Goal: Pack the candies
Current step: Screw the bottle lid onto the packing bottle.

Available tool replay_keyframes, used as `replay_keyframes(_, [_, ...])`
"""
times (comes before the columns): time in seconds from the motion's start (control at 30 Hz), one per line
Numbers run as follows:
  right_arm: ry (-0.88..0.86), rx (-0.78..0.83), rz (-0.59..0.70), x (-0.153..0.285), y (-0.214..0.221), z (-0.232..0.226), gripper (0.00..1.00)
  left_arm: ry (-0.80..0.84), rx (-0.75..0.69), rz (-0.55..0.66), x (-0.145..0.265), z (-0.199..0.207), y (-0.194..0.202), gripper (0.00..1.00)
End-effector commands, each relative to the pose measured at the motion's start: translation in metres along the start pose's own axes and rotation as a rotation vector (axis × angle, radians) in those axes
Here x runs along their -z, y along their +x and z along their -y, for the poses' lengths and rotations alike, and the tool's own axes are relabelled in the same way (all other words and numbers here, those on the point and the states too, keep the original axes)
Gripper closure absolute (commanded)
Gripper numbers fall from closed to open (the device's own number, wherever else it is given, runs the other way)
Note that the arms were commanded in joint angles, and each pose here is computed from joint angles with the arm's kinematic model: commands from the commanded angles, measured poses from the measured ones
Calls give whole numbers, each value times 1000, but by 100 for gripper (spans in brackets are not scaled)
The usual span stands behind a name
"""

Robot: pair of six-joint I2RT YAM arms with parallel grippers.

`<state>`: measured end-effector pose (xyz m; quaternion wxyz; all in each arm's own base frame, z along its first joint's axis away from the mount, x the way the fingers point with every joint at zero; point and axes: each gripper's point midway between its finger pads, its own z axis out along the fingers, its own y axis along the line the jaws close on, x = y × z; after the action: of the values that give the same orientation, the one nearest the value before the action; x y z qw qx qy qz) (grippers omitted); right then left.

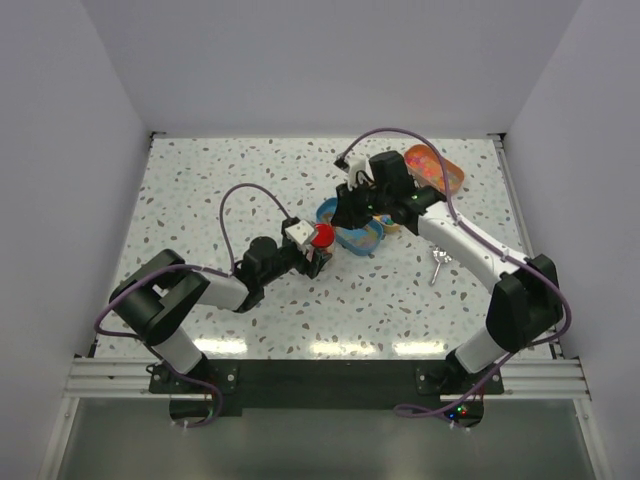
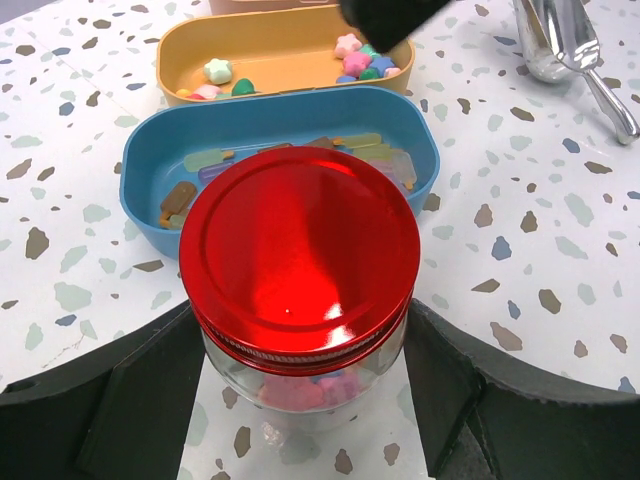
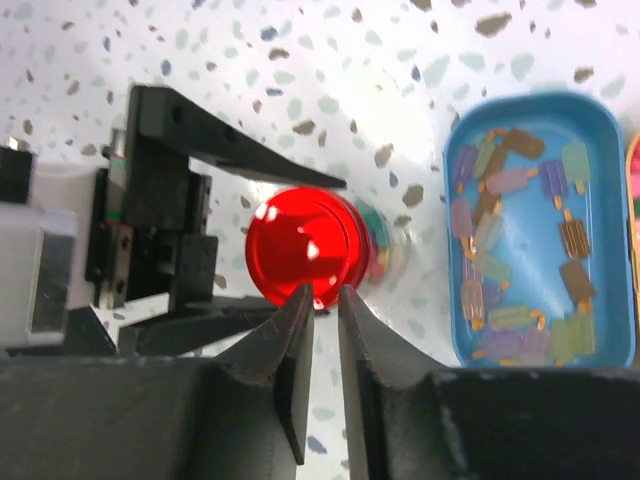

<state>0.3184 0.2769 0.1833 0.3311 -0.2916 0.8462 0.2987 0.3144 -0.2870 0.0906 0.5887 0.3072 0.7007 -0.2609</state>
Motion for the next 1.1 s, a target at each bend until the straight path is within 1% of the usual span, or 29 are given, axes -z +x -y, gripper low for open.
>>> replay_keyframes(0.0, [-108, 91, 90, -5, -33, -19, 82, 6, -29, 67, -7, -2, -25, 47])
replay_keyframes(0.03, [-122, 104, 121, -6, -41, -21, 85, 3, -29, 70, -8, -3, -26, 47])
replay_keyframes(0.1, [-180, 103, 114, -9, -41, -29, 88, 7, -29, 69, -8, -1, -26, 47])
replay_keyframes(0.13, [-191, 103, 117, -9, -42, -31, 90, 6, -29, 69, -8, -2, -26, 47])
replay_keyframes(0.23, [-214, 93, 116, -11, -36, -35, 94, 7, -29, 66, -8, -1, -25, 48])
replay_keyframes(0.37, [-274, 45, 47, -19, -8, -39, 96, 0, -28, 62, -9, -3, -25, 48])
replay_keyframes(0.5, [-268, -24, -93, -30, 45, -31, 97, -3, -26, 59, -8, -4, -24, 48])
replay_keyframes(0.6, [-245, -20, -126, -29, 57, -26, 97, -5, -26, 59, -9, -4, -25, 48])
replay_keyframes(0.63, [-242, -10, -118, -28, 54, -26, 96, -5, -26, 55, -9, -4, -24, 48])
replay_keyframes(0.67, [-237, 14, -92, -25, 41, -27, 96, -3, -26, 55, -9, -4, -24, 48])
replay_keyframes(0.73, [-218, 27, -82, -22, 30, -26, 92, 0, -27, 55, -9, -3, -24, 48])
replay_keyframes(0.77, [-211, 75, -57, -21, 18, -24, 91, 3, -27, 55, -9, -2, -25, 48])
replay_keyframes(0.87, [-197, 99, -13, -22, -4, -22, 89, 3, -26, 52, -9, -2, -24, 48])
replay_keyframes(0.97, [-174, 105, 34, -22, -25, -21, 84, 3, -27, 55, -9, -3, -26, 48])
replay_keyframes(1.07, [-183, 119, 54, -28, -39, -21, 84, 5, -26, 53, -9, -3, -26, 48])
